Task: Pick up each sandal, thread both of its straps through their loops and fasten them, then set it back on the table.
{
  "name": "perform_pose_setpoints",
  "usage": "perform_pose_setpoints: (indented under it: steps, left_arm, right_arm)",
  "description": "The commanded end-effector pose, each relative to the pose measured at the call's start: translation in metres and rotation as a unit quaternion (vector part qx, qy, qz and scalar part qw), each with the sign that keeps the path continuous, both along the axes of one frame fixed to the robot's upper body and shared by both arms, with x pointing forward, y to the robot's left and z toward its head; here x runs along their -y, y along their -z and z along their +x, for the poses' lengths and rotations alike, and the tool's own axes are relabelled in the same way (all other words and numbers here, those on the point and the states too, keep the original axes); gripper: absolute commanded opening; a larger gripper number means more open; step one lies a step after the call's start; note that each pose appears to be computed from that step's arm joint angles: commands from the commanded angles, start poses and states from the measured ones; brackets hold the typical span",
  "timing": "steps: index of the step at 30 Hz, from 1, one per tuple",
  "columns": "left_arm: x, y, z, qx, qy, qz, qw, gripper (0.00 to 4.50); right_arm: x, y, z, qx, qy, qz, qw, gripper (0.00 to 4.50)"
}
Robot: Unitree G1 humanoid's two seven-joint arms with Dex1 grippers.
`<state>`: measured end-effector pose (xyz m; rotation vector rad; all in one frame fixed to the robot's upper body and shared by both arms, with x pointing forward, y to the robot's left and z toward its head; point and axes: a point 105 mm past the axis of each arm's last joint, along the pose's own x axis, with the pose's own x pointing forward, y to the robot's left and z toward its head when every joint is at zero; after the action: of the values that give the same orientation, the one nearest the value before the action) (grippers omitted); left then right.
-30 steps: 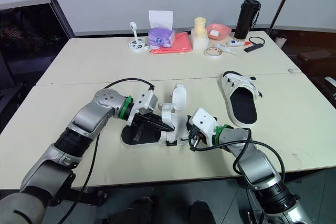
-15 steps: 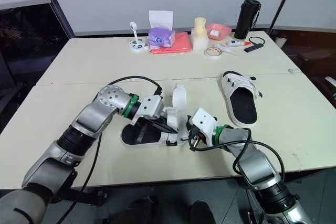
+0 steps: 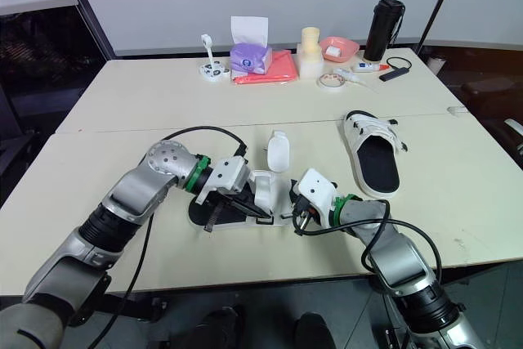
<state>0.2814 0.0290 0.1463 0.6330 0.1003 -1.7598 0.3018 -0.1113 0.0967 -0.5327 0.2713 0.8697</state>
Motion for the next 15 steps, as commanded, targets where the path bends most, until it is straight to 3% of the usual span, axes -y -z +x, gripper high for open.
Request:
perform_pose_setpoints:
  steps: [1,15]
  left_arm:
    - [0.004,-0.001,0.006,0.029,-0.010,-0.013,0.999,0.06]
    - [-0.002,0.014,-0.006,0.028,0.015,0.015,0.999,0.06]
  right_arm:
    - [-0.010,0.012,-0.006,-0.025,-0.018,0.000,1.000,0.00]
    - [-0.009,0.012,-0.005,-0.024,-0.019,-0.001,1.000,0.00]
